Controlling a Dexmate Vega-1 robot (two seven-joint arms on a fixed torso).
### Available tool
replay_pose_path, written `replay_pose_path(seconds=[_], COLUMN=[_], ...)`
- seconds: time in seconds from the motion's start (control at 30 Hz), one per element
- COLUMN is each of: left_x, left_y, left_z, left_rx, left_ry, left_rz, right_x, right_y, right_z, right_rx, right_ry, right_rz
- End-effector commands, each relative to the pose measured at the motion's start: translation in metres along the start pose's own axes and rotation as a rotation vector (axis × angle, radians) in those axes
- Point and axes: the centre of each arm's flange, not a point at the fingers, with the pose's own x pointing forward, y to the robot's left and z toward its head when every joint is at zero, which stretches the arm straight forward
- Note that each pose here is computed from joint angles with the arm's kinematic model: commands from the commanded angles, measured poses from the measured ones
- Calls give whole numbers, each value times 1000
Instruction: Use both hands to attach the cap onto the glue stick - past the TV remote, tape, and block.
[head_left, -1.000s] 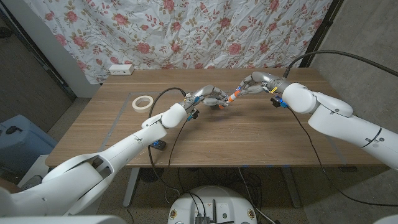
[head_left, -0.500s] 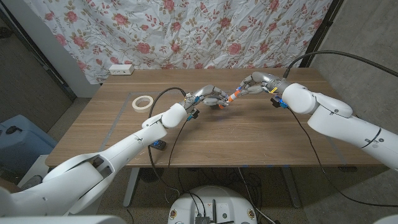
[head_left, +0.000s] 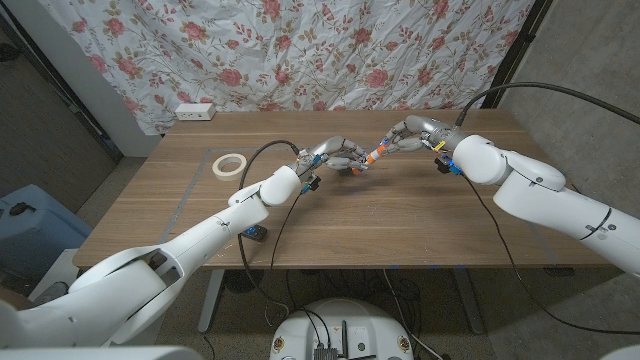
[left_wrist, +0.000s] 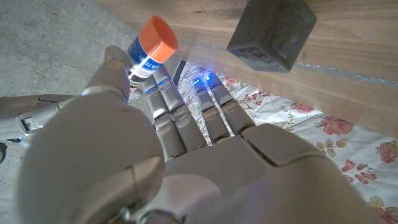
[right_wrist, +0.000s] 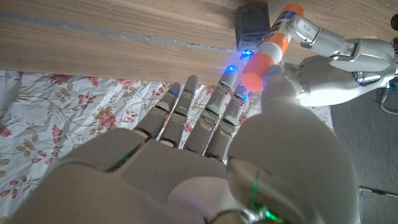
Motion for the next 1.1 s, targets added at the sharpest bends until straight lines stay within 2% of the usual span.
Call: replay_pose_path(seconds=[0.03,1.1], left_x=[0,0], left_y=[-1,-1], left_z=[-1,1], left_rx=[-1,2], left_ry=[2,-1], left_rz=[-2,5], right_x=[0,0], right_y=[-1,2], right_z=[0,1], right_rx=[7,12], right_ry=[5,2], right_rz=[-4,-3])
